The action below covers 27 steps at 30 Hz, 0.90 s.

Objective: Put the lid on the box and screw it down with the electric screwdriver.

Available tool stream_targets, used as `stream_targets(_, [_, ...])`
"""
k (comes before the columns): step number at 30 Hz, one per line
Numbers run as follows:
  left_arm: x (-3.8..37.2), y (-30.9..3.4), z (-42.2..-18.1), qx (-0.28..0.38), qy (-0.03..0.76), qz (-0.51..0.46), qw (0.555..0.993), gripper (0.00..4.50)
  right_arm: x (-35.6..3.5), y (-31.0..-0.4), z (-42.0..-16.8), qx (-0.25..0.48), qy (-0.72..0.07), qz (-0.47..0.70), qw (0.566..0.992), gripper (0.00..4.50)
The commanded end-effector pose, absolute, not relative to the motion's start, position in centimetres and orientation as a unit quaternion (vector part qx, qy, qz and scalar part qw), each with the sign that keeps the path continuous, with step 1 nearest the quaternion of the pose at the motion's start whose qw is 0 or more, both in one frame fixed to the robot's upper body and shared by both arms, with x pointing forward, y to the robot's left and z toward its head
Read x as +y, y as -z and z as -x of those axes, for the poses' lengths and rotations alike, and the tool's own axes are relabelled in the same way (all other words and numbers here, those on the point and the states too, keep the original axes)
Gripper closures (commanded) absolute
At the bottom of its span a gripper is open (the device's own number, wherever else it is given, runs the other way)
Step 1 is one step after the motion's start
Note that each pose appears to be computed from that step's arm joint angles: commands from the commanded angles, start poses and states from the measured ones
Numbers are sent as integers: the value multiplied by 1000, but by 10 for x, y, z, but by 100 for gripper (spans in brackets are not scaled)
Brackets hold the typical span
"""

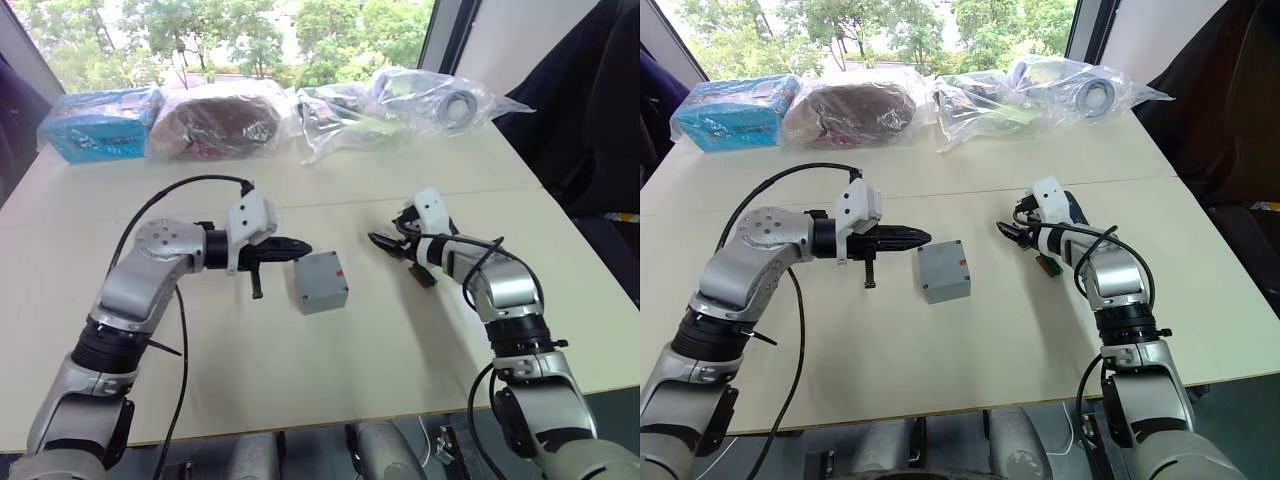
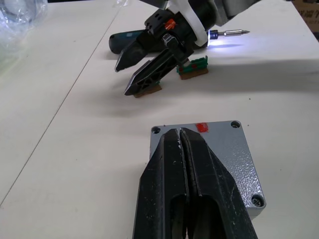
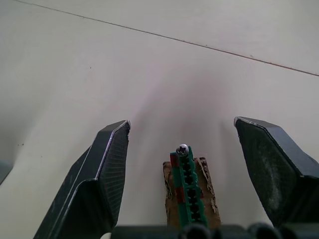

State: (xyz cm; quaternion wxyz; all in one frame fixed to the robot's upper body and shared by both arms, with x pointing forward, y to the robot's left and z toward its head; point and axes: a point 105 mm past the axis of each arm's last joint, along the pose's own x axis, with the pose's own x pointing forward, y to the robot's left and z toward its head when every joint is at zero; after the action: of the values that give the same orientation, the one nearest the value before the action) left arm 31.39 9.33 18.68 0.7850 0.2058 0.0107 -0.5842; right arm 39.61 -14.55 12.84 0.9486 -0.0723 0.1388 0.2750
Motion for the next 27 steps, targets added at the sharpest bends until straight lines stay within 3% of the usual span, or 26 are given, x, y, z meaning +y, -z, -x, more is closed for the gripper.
stream_targets(1, [90,-198,-310,-12,587,-222,779,450,-145,-138,-397,119,-275,71,951,113])
stream_targets(5, [91,-198,-310,-11,586,-223,779,450,-145,-139,-398,118,-274,70,952,113])
stream_targets(6, [91,-198,-310,-11,586,-222,779,450,-145,-139,-398,118,-274,70,952,130])
stream_targets(9, [90,-198,-310,-11,587,-221,779,450,-145,-139,-398,118,-274,71,952,205])
stream_targets(15, [89,-198,-310,-12,588,-221,778,450,-146,-138,-399,119,-273,72,952,431])
stream_targets(16, [89,-198,-310,-12,588,-221,778,450,-146,-138,-399,121,-273,74,952,448])
stream_targets(27, [90,-198,-311,-11,586,-220,780,450,-148,-146,-400,114,-269,76,953,448])
